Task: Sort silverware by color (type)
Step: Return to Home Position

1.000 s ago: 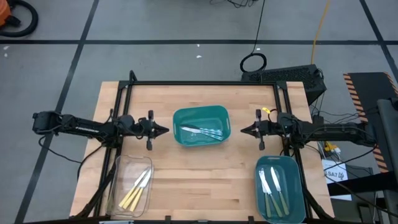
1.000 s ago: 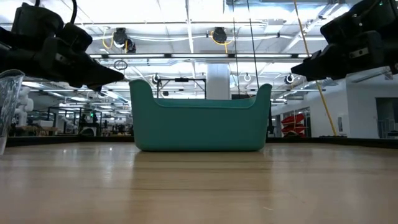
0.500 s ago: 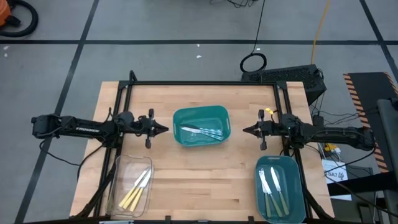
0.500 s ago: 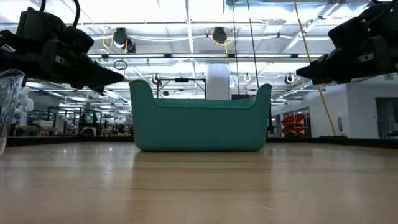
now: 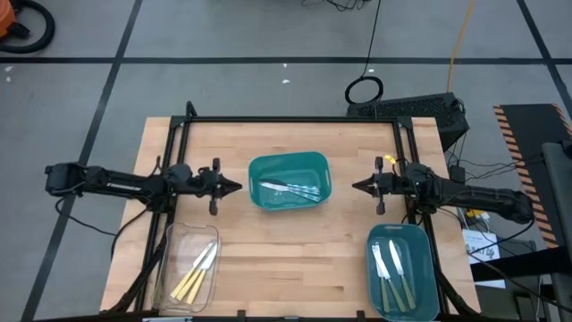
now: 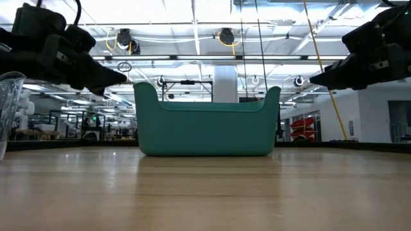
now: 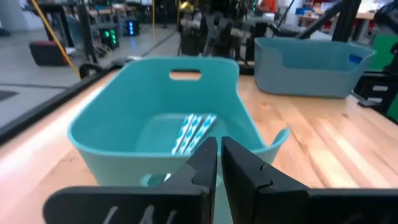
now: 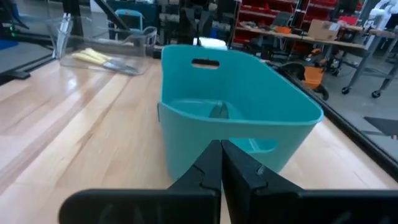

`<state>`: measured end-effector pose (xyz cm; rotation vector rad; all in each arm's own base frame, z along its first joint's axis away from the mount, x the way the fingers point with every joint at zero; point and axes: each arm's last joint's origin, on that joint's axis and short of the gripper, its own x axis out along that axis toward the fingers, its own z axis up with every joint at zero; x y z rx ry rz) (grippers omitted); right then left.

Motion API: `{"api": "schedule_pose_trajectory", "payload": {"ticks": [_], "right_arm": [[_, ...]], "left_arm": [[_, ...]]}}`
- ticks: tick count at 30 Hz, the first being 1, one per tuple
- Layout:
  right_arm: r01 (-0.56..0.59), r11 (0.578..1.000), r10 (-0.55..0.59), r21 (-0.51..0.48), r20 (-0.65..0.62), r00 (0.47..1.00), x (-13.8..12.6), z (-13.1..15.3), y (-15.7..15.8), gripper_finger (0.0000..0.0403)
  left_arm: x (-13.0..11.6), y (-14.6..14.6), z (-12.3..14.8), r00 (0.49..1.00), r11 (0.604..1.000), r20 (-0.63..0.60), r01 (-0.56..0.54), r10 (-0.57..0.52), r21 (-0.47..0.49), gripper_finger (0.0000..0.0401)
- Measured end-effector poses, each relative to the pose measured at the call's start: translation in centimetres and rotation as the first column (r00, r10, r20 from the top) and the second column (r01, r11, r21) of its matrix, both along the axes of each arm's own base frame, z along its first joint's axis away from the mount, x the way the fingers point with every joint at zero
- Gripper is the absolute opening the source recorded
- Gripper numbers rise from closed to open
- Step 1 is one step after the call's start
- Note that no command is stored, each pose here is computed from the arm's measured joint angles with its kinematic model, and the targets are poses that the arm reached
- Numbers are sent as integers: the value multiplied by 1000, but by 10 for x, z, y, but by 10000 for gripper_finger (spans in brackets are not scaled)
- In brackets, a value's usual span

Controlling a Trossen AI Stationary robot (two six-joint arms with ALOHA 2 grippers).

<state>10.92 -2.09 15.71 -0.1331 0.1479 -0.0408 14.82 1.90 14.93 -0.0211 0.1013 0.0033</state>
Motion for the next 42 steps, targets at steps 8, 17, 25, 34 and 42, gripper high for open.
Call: {"api": "schedule_pose_trajectory", "payload": {"ticks": [8, 17, 25, 34, 42], "right_arm": [[1, 999, 0, -44, 27, 1000, -6, 2, 1, 0], [76, 997, -74, -12, 76, 994, -11, 6, 1, 0], [68, 997, -70, 44, 49, 996, -10, 3, 8, 0], [-3, 1000, 2, 26, 50, 999, -9, 3, 17, 0], [-8, 1000, 8, 9, 47, 999, -9, 3, 19, 0]], "left_arm": [[-8, -7, 8, 998, 998, 35, -45, 44, 39, 30], [-17, -11, 10, 997, 997, 26, -72, 71, 35, 30], [-24, -13, 11, 992, 992, 23, -122, 121, 34, 30], [-28, -14, 9, 987, 986, 1, -160, 160, 35, 30], [-29, -15, 7, 988, 988, -27, -149, 150, 42, 30]]}}
